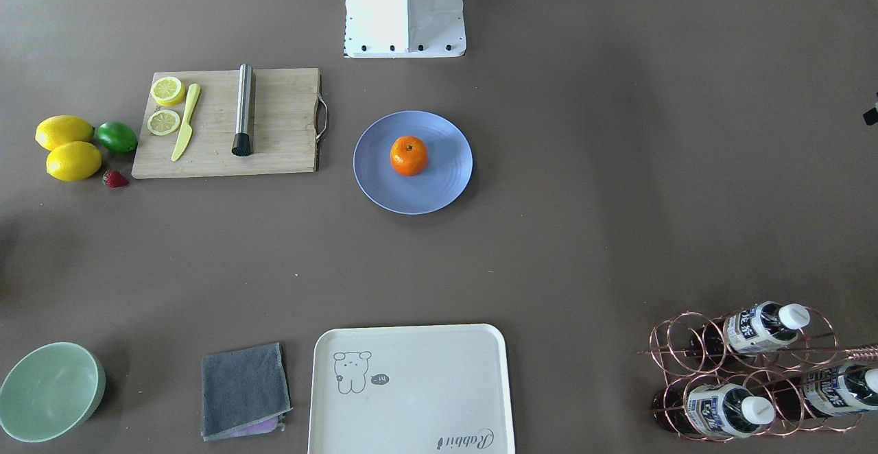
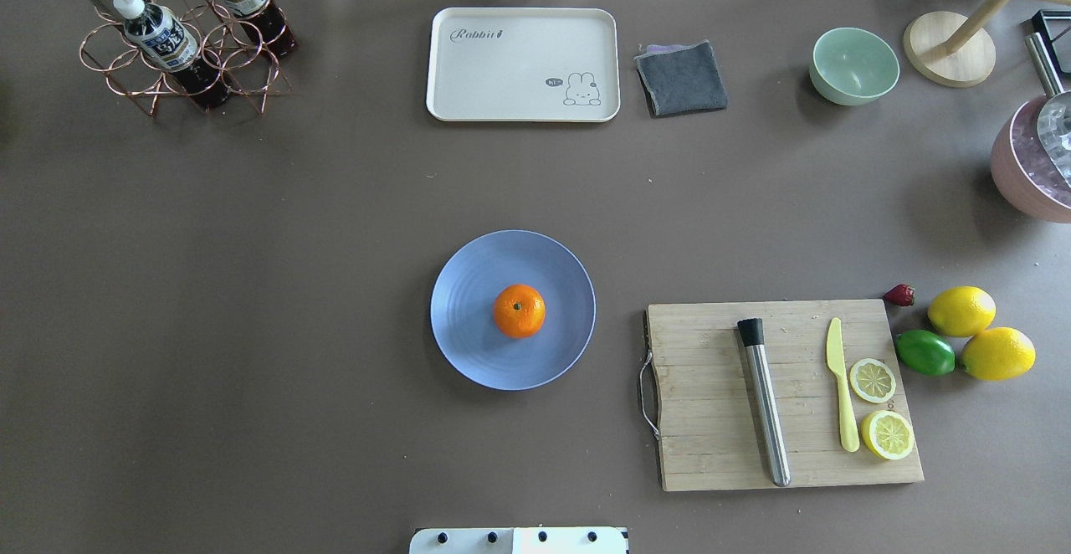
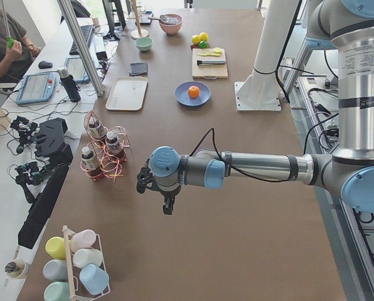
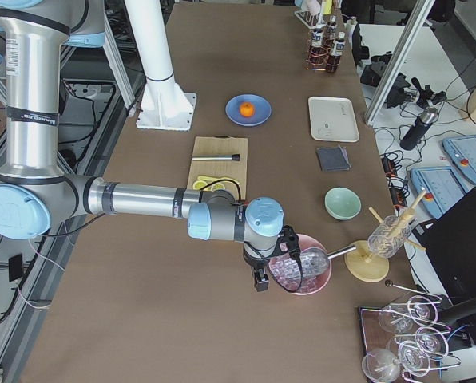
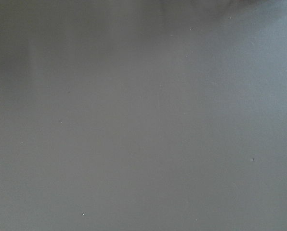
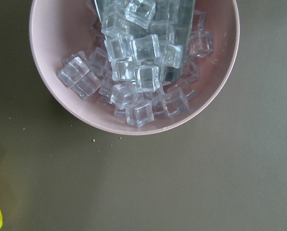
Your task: Pick orange to plate
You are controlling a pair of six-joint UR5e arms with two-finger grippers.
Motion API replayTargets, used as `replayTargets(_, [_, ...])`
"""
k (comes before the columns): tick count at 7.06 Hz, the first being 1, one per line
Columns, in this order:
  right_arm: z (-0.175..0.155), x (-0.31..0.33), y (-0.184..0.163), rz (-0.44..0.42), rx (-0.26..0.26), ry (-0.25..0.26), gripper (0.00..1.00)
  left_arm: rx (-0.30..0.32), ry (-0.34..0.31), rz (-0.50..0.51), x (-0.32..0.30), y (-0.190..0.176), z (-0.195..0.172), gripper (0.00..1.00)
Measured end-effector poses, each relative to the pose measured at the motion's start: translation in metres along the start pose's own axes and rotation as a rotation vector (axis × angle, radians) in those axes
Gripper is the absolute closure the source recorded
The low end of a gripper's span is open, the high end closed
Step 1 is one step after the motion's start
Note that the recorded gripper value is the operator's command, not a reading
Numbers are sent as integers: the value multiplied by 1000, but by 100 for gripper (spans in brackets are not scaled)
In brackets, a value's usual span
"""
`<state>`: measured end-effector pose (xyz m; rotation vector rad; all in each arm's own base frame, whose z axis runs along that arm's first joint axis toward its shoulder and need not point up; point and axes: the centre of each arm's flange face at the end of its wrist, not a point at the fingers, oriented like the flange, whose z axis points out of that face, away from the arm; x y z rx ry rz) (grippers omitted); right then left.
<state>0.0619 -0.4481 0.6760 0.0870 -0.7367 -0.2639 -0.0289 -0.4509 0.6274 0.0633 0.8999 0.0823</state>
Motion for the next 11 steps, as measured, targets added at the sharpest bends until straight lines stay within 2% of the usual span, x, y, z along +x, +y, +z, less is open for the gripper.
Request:
replayTargets(4, [-1,1,0,2,-4,25,0,-3,0,-4,-2,1,1,2])
replayTargets(11, [-3,-2,-3,1,3,23,0,13,1,7,1,-2,-3,2])
